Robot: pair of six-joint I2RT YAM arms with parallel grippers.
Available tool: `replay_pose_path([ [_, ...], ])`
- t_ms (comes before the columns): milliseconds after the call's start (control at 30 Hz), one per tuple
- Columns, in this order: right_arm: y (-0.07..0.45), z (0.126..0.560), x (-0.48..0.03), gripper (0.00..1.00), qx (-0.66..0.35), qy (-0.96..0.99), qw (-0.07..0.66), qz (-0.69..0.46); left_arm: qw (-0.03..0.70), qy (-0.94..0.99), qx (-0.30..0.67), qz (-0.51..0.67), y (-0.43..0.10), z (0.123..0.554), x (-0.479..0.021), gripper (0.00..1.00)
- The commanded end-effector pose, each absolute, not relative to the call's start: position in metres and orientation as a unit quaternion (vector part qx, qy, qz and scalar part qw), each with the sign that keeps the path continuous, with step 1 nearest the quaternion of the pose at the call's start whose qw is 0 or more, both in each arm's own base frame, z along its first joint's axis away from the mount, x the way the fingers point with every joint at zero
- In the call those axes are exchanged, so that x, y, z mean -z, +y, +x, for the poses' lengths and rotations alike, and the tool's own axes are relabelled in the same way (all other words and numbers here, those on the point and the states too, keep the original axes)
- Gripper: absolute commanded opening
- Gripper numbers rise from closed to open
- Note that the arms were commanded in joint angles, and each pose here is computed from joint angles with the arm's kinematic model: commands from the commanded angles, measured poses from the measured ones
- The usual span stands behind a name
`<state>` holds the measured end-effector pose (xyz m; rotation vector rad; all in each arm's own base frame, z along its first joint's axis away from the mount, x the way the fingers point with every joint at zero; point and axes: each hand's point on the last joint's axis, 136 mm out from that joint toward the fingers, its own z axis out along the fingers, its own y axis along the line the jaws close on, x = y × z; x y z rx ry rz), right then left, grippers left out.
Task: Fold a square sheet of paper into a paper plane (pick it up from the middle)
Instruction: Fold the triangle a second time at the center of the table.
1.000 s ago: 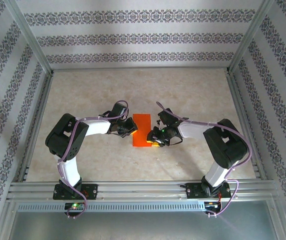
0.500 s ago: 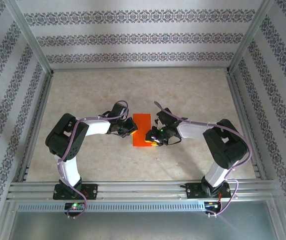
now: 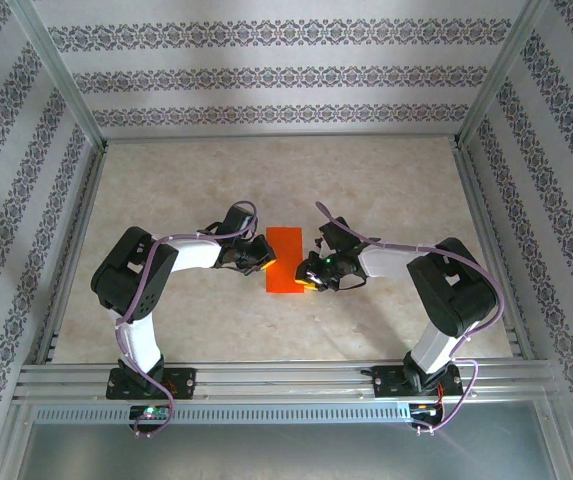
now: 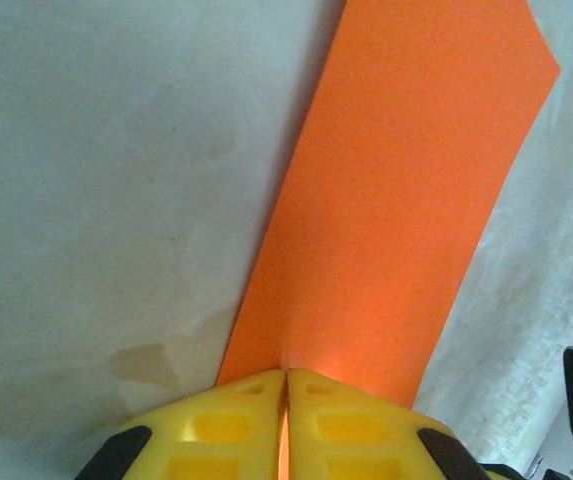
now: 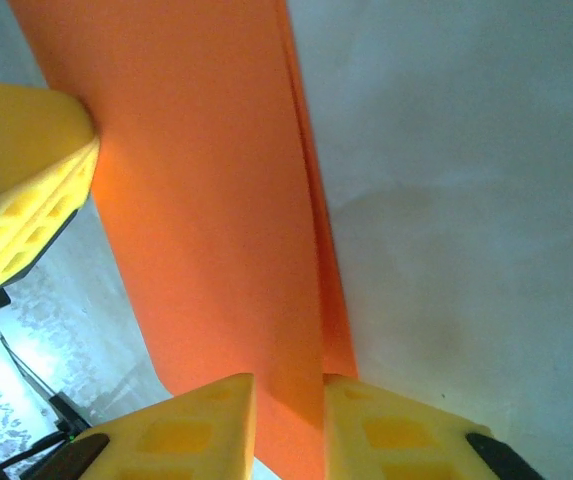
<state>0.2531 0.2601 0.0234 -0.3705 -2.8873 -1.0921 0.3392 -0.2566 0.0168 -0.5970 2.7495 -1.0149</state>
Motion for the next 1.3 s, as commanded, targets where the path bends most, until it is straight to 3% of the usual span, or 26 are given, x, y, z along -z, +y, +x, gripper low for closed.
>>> replay_pose_path([
  [0,0.261,0.25,-0.031,0.22,0.366,-0.922,0.025,-0.127,0.035,0.93,0.285,-0.231,-0.234,0.319,0.019,0.1],
  [333,0.262,0.245,-0.034,0.19,0.379,-0.912,0.046,-0.153,0.038,0.927,0.292,-0.231,-0.236,0.321,0.016,0.1],
  [567,0.258,0.246,-0.033,0.1,0.369,-0.913,0.04,-0.168,0.043,0.926,0.298,-0.228,-0.237,0.321,0.012,0.1],
  [900,0.243,0.24,-0.033,0.0,0.339,-0.927,0.056,-0.152,0.154,0.898,0.39,-0.136,-0.256,0.357,-0.068,0.21],
  [1267,0.246,0.244,-0.041,0.0,0.338,-0.929,0.059,-0.137,0.104,0.915,0.37,-0.121,-0.265,0.358,-0.037,0.16],
])
